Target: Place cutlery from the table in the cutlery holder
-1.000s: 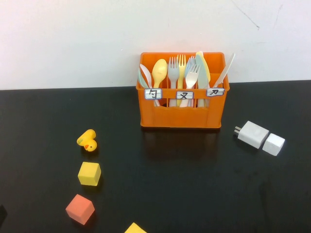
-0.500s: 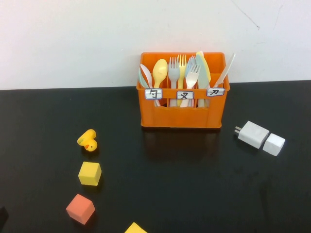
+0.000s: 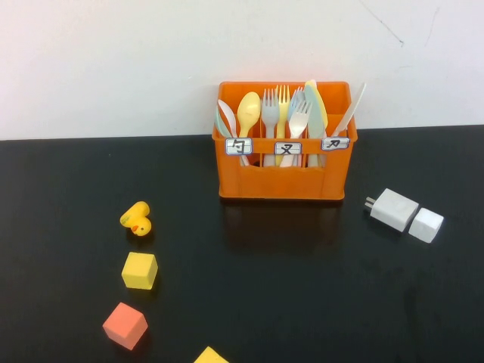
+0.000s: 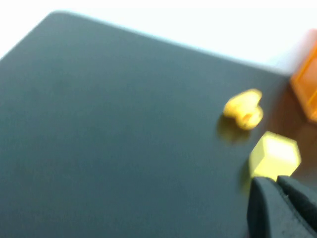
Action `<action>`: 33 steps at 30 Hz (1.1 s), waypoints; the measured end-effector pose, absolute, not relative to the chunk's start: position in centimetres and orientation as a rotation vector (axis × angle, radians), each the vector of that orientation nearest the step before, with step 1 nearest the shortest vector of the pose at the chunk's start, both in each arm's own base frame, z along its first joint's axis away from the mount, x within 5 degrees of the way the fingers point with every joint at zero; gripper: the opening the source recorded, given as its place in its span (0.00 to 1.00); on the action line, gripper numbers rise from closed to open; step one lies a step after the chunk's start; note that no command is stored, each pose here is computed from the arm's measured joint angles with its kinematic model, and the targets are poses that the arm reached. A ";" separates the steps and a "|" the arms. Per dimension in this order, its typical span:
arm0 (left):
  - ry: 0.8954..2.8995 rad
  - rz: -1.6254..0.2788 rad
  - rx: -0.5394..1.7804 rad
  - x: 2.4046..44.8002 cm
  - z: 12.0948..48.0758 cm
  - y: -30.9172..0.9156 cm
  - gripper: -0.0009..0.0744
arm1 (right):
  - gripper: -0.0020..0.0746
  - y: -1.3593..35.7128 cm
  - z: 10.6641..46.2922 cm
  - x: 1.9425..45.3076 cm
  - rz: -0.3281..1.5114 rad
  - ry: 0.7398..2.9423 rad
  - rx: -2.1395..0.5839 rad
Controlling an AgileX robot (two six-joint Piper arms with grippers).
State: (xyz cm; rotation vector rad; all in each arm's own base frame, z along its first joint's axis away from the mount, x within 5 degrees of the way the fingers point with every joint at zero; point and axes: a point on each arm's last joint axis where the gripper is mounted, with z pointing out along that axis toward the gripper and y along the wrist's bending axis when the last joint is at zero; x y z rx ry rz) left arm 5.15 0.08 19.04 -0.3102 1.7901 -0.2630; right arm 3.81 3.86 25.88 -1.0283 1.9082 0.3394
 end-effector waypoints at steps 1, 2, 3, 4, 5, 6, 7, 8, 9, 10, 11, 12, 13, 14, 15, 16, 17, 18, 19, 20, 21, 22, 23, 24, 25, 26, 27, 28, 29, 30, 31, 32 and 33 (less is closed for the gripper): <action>1.807 -0.261 -0.319 5.2 18.4 0.1 0.01 | 0.03 3.9 25.9 3.8 0.339 1.908 -1.028; 1.824 -0.261 -0.326 5.3 17.8 0.1 0.01 | 0.03 3.9 25.9 3.8 0.339 1.908 -1.028; 1.823 -0.264 -0.326 5.3 17.7 0.1 0.01 | 0.03 3.9 25.9 3.8 0.340 1.910 -1.027; 1.829 -0.264 -0.327 5.3 17.7 0.1 0.01 | 0.03 3.9 25.9 3.8 0.340 1.911 -1.028; 1.828 -0.263 -0.322 5.2 17.7 0.0 0.01 | 0.03 3.9 25.9 3.8 0.340 1.911 -1.028; 1.829 -0.258 -0.311 5.2 17.7 0.0 0.01 | 0.03 3.9 25.9 3.8 0.340 1.911 -1.028; 1.830 -0.256 -0.309 5.2 17.7 0.0 0.01 | 0.03 3.9 25.9 3.8 0.340 1.911 -1.028; 1.830 -0.256 -0.305 5.2 17.7 0.0 0.01 | 0.03 3.9 25.9 3.8 0.340 1.911 -1.028; 1.832 -0.257 -0.298 5.2 17.7 0.0 0.01 | 0.02 3.9 25.9 3.8 0.340 1.911 -1.028; 1.833 -0.246 -0.283 5.2 17.7 0.0 0.01 | 0.02 3.9 25.9 3.8 0.340 1.911 -1.028; 1.836 -0.231 -0.261 5.2 17.7 0.0 0.01 | 0.02 3.9 25.9 3.8 0.340 1.911 -1.028; 1.838 -0.217 -0.240 5.2 17.7 0.0 0.01 | 0.02 3.9 25.9 3.8 0.340 1.911 -1.028; 1.839 -0.210 -0.228 5.2 17.7 0.0 0.01 | 0.02 3.9 25.9 3.8 0.340 1.911 -1.028; 1.841 -0.204 -0.214 5.2 17.7 -0.1 0.01 | 0.02 3.9 25.9 3.8 0.340 1.911 -1.028; 1.842 -0.196 -0.200 5.2 17.7 -0.1 0.01 | 0.02 3.9 25.9 3.8 0.340 1.911 -1.028; 1.843 -0.189 -0.189 5.2 17.7 -0.1 0.01 | 0.02 3.9 25.9 3.8 0.340 1.911 -1.028; 1.844 -0.174 -0.170 5.2 17.7 -0.1 0.01 | 0.02 3.9 25.9 3.8 0.340 1.911 -1.028; 1.846 -0.161 -0.152 5.2 17.7 -0.1 0.01 | 0.02 3.9 25.9 3.8 0.340 1.911 -1.028; 1.846 -0.153 -0.141 5.2 17.7 -0.1 0.01 | 0.02 3.9 25.9 3.8 0.340 1.911 -1.028; 1.847 -0.148 -0.133 5.2 17.7 -0.1 0.01 | 0.02 3.9 25.9 3.8 0.340 1.911 -1.028; 1.847 -0.144 -0.126 5.2 17.7 -0.1 0.01 | 0.02 3.9 25.9 3.8 0.340 1.911 -1.028; 1.847 -0.142 -0.124 5.2 17.7 -0.1 0.01 | 0.02 3.9 25.9 3.8 0.340 1.911 -1.028; 1.847 -0.141 -0.122 5.2 17.7 -0.1 0.01 | 0.02 3.9 25.9 3.8 0.340 1.911 -1.028; 1.847 -0.141 -0.121 5.2 17.7 -0.1 0.01 | 0.02 3.9 25.9 3.8 0.340 1.911 -1.028; 1.847 -0.146 -0.123 5.2 17.7 -0.1 0.01 | 0.02 3.9 25.9 3.8 0.340 1.911 -1.028; 1.847 -0.150 -0.125 5.2 17.7 -0.1 0.01 | 0.02 3.9 25.9 3.8 0.340 1.911 -1.028; 1.848 -0.161 -0.132 5.2 17.7 -0.2 0.01 | 0.02 3.9 25.9 3.8 0.340 1.911 -1.028; 1.848 -0.171 -0.135 5.2 17.7 -0.2 0.01 | 0.02 3.9 25.9 3.8 0.340 1.911 -1.028; 1.848 -0.176 -0.135 5.2 17.7 -0.3 0.01 | 0.02 3.9 25.9 3.8 0.340 1.911 -1.028; 1.849 -0.184 -0.135 5.2 17.7 -0.3 0.01 | 0.02 3.9 25.9 3.8 0.340 1.911 -1.028; 1.849 -0.192 -0.134 5.2 17.7 -0.4 0.01 | 0.02 3.9 25.9 3.8 0.340 1.911 -1.028; 1.849 -0.197 -0.133 5.2 17.7 -0.4 0.01 | 0.02 3.9 25.9 3.8 0.340 1.911 -1.028; 1.849 -0.202 -0.135 5.2 17.7 -0.4 0.01 | 0.02 3.9 25.9 3.8 0.340 1.911 -1.028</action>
